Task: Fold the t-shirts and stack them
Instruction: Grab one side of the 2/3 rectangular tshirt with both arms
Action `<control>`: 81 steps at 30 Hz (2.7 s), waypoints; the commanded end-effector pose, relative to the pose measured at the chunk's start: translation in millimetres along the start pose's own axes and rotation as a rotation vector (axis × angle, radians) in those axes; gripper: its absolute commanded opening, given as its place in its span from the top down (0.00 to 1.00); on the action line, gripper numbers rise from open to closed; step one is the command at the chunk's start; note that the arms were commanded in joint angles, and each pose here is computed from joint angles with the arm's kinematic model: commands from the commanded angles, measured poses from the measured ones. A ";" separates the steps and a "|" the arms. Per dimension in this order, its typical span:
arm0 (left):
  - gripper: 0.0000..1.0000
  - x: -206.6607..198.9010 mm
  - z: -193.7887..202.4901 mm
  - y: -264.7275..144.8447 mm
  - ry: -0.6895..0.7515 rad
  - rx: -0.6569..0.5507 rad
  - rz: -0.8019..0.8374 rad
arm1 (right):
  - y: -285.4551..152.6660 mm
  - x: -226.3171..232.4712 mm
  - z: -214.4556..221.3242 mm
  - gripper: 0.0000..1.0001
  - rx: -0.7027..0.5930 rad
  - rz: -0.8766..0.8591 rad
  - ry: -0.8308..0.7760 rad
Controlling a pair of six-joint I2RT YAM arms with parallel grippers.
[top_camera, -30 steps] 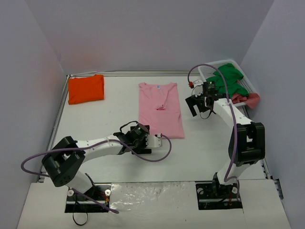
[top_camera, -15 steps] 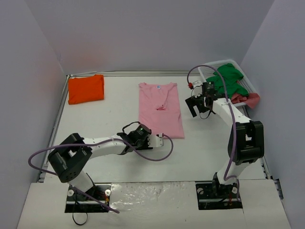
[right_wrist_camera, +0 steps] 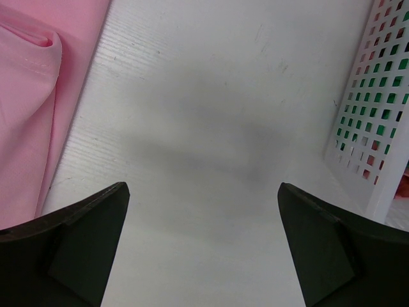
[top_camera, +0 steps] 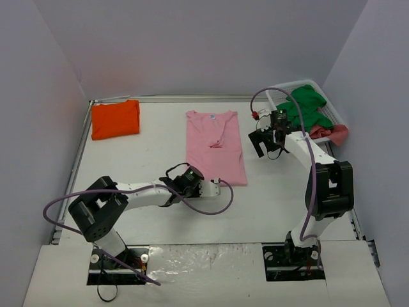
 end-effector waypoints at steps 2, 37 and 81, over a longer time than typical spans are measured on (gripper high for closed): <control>0.78 -1.2 1.1 3.2 -0.026 0.013 0.048 | -1.7 -0.9 3.8 0.02 0.023 0.011 -0.011; 0.98 6.4 5.3 -28.4 -0.063 -0.140 0.400 | -65.9 36.5 -7.4 0.03 -0.234 -0.313 -0.182; 0.98 20.2 9.8 -25.3 -0.260 -0.234 0.750 | -49.3 156.9 96.4 0.53 -0.012 -0.795 -0.812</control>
Point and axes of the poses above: each gripper's point midway between its finger pads, its own y axis out along the fingers, its own x axis along the line the jaws close on, z = x × y, the point moved 6 cm from there along -y, back along the fingers, and after that the axes turned 8 degrees about y, right-handed, at the moved point
